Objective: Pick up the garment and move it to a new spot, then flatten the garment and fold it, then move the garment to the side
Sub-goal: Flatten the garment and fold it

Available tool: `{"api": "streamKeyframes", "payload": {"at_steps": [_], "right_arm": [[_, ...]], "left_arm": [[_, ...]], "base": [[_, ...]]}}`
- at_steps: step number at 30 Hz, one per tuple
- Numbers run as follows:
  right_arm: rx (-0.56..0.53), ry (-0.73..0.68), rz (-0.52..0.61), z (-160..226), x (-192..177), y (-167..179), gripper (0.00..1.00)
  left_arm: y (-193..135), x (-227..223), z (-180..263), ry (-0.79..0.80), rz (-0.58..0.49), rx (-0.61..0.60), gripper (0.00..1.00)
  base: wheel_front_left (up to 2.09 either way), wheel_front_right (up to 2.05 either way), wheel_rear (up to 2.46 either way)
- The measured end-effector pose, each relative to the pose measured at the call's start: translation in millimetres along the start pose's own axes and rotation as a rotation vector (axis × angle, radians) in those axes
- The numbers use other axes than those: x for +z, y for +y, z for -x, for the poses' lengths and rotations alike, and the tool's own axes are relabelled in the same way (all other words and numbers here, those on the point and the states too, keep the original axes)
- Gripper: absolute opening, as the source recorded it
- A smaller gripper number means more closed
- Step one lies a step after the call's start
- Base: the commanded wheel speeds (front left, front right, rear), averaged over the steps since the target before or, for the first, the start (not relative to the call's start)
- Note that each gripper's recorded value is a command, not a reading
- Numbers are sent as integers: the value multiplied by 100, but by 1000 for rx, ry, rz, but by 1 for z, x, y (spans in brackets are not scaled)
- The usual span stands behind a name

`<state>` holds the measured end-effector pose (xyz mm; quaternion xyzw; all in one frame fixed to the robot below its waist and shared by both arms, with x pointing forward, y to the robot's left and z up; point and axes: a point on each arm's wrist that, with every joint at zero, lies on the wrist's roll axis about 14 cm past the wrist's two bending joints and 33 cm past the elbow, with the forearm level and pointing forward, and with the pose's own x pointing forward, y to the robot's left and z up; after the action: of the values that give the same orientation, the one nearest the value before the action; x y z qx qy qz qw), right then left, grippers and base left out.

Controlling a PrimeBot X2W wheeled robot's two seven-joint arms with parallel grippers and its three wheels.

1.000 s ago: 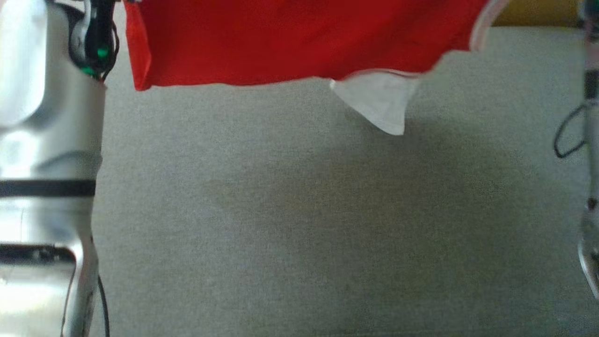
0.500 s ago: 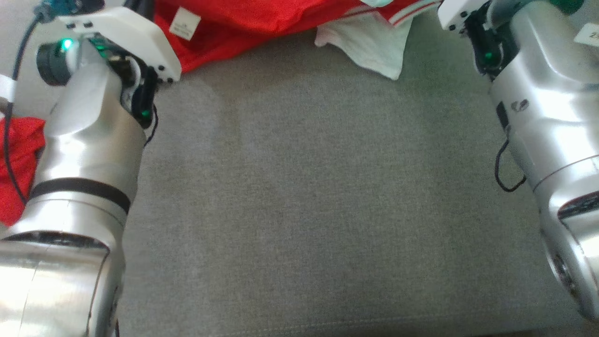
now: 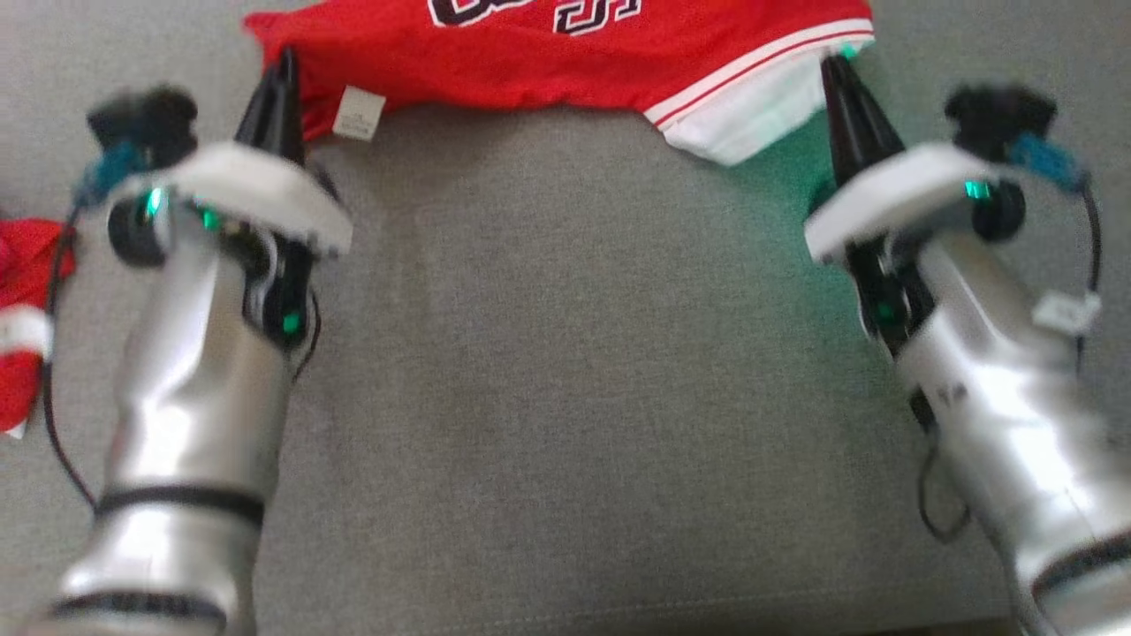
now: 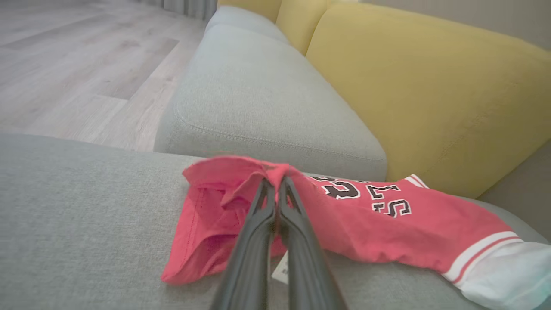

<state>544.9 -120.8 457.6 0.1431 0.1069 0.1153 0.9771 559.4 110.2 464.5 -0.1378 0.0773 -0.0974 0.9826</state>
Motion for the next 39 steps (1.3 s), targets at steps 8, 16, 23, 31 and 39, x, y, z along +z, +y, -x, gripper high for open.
{"api": "streamKeyframes", "payload": {"at_steps": [8, 16, 23, 31, 39], "right_arm": [[-21, -51, -86, 79, -22, -13, 0], [-113, -27, -133, 185, -42, -14, 0], [-178, 118, -153, 245, -56, -2, 0], [-215, 273, -172, 286, -76, -2, 0], [-230, 322, -202, 301, -86, -4, 0]], "left_arm": [[9, -21, 86, -49, 8, 19, 0], [19, -15, 170, 1, -14, 80, 0], [23, -19, 226, 84, 0, 159, 0], [23, -26, 264, 147, 23, 213, 0], [25, -30, 277, 191, 24, 226, 0]], "base": [[0, 0, 0], [0, 0, 0], [0, 0, 0], [0, 0, 0], [0, 0, 0]]}}
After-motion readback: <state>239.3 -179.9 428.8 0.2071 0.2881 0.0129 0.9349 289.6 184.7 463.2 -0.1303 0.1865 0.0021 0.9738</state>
